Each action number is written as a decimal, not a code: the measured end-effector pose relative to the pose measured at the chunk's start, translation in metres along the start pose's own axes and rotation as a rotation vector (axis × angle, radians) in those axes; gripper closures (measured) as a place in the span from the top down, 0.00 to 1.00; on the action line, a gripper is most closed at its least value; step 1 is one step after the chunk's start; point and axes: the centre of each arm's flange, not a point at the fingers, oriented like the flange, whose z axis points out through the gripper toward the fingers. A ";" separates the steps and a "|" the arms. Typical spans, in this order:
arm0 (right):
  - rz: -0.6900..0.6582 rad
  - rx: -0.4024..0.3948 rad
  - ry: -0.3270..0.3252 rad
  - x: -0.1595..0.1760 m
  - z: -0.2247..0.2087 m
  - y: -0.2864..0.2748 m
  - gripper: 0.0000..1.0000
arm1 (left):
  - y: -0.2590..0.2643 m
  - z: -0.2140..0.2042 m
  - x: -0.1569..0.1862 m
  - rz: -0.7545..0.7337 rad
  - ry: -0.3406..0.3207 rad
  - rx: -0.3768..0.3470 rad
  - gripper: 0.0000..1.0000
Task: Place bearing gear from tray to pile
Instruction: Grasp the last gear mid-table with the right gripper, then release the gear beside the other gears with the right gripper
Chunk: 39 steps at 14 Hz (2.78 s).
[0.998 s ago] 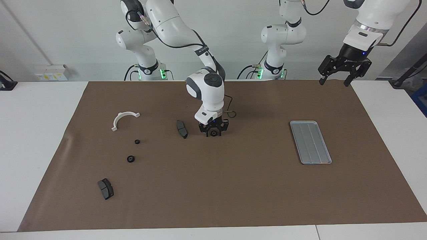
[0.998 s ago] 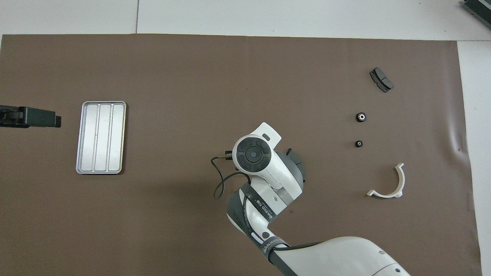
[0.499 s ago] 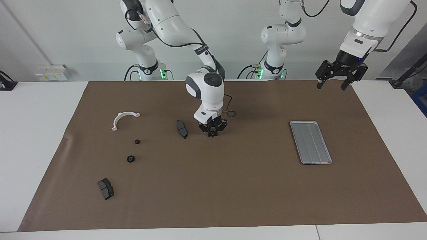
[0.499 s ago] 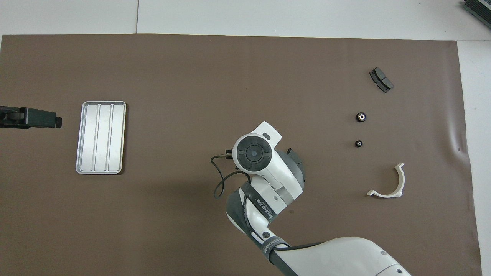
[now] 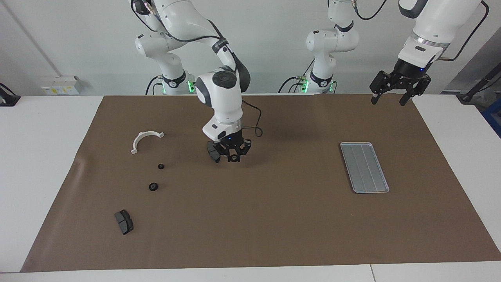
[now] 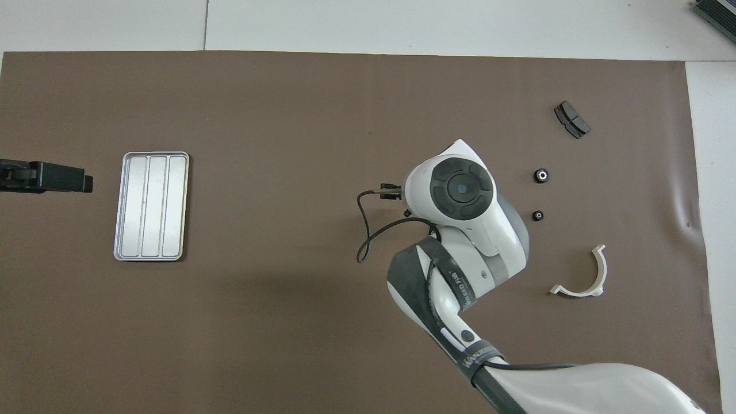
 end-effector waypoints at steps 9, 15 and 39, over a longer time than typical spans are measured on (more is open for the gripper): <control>-0.040 -0.054 -0.019 0.049 0.061 0.183 0.35 | 0.011 0.004 -0.001 0.058 -0.014 0.122 1.00; -0.037 -0.062 -0.064 0.038 0.100 0.188 0.35 | 0.021 0.010 -0.004 0.039 -0.033 0.118 1.00; 0.069 -0.051 -0.089 0.026 -0.209 0.238 1.00 | 0.022 0.032 -0.024 0.024 -0.086 0.095 1.00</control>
